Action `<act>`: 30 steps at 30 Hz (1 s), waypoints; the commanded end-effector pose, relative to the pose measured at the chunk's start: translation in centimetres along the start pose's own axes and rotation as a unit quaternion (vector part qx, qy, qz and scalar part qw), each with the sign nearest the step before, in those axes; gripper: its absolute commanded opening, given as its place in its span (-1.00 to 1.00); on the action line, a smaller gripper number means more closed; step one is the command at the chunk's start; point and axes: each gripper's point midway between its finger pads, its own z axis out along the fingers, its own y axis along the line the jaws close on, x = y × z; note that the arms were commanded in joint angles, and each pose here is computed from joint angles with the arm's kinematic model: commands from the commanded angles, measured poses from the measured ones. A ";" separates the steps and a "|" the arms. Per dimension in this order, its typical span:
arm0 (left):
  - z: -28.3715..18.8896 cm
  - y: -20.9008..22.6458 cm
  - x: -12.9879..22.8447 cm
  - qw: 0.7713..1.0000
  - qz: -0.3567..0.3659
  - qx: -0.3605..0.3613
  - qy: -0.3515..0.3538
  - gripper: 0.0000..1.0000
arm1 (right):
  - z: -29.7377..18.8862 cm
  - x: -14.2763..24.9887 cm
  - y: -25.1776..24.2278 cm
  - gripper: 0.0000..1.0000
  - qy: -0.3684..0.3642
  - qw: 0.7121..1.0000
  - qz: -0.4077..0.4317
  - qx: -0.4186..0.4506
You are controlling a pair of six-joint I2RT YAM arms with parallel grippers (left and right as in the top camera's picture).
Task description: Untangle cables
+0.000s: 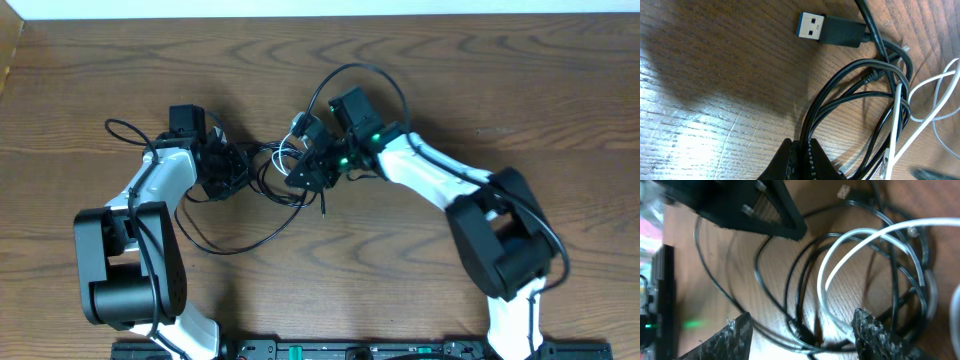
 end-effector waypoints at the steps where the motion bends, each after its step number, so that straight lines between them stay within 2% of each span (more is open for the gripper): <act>1: 0.0 0.3 -0.1 1.000 0.008 -0.007 0.001 -0.85 | 2.0 1.7 -1.0 0.18 0.013 0.999 0.041 -0.011; 4: 0.0 0.4 -0.1 1.000 0.008 -0.008 0.002 -0.85 | 2.2 1.9 -1.0 0.11 0.013 0.998 0.058 -0.018; 9: 0.0 0.4 -0.1 1.000 0.008 -0.009 0.001 -0.85 | 1.6 1.8 3.0 -0.05 0.016 0.987 0.081 -0.134; 11: 0.0 0.4 -0.1 1.000 0.009 -0.009 0.001 -0.85 | 1.6 2.3 3.2 -0.04 0.028 0.985 0.103 -0.135; 14: 0.0 0.4 -0.1 1.000 0.010 -0.009 0.001 -0.85 | 1.9 3.2 3.4 -0.03 0.045 0.984 0.113 -0.130; 16: 0.0 0.4 -0.1 1.000 0.012 -0.009 0.001 -0.85 | 2.1 3.0 3.3 -0.03 0.041 0.988 0.083 -0.122; 24: 0.0 0.4 -0.1 1.000 0.026 -0.009 0.002 -0.85 | 0.3 -1.3 0.1 0.02 -0.024 0.995 0.061 -0.077; 27: 0.0 0.4 -0.1 1.000 0.026 -0.009 0.002 -0.85 | 0.7 -0.7 -2.2 0.07 -0.017 0.998 0.059 -0.016; 30: 0.0 0.4 -0.1 1.000 0.026 -0.009 0.002 -0.85 | 2.0 0.6 -3.0 0.12 -0.002 0.998 0.065 0.000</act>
